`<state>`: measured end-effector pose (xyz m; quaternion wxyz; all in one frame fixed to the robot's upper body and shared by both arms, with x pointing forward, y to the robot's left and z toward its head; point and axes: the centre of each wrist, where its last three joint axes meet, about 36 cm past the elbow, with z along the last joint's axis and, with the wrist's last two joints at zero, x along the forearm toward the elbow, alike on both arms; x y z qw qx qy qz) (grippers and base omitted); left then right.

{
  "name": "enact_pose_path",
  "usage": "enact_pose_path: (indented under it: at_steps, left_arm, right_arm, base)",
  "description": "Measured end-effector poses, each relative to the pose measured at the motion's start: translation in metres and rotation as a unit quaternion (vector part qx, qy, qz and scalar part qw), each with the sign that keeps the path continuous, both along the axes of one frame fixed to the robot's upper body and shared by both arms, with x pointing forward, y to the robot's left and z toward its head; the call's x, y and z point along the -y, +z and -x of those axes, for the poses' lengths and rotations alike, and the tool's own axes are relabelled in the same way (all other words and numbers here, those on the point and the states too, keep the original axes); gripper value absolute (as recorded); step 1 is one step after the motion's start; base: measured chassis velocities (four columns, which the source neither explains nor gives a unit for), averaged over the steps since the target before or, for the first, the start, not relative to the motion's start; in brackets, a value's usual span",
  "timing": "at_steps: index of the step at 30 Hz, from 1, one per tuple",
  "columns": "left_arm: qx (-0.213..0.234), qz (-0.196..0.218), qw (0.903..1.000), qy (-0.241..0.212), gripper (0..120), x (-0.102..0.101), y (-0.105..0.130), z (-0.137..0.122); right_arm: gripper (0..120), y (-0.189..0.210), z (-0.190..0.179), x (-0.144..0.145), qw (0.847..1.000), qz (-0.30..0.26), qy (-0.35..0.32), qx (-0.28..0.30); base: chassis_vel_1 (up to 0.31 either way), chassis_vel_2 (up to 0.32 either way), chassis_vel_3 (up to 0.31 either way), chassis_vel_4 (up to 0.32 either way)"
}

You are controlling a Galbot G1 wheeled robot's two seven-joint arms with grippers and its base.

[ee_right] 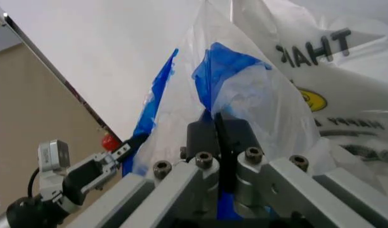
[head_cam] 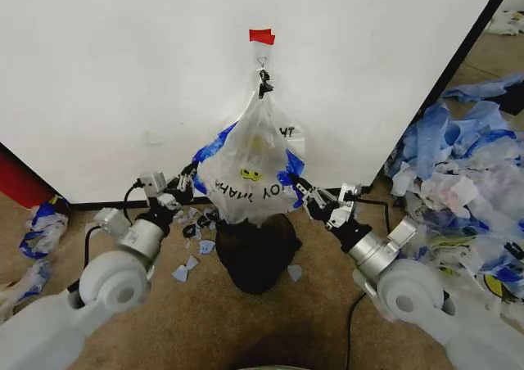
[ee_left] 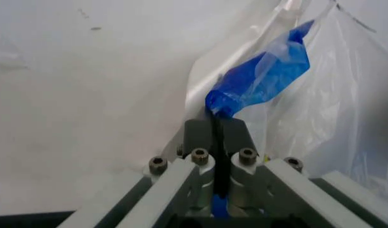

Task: Pick up the garbage bag from the wall and place it over the trash bin.

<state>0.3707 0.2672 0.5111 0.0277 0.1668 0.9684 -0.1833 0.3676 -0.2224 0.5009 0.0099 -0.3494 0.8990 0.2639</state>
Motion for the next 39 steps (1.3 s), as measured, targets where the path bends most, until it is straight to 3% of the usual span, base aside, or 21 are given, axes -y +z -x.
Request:
enact_pose_path:
  at_steps: [16, 25, 39]
  left_arm:
    - [-0.009, -0.014, 0.9998, 0.005, 0, 0.004, -0.003, 0.018]
    - [0.001, -0.015, 0.9999, 0.005, 0, 0.002, 0.007, 0.027]
    - [-0.006, -0.024, 0.9995, 0.018, 0, -0.001, -0.008, 0.044]
  right_arm:
    - [0, -0.003, 0.013, -0.001, 1.0, 0.0, 0.01, 0.015]
    - [0, 0.001, 0.015, -0.003, 0.999, -0.003, 0.023, 0.034]
    - [0, -0.013, 0.023, -0.005, 0.999, 0.009, 0.031, 0.03]
  base:
    - [0.0, 0.0, 0.0, 0.0]
    - [0.0, 0.0, 0.0, 0.0]
    - [0.0, 0.0, 0.0, 0.0]
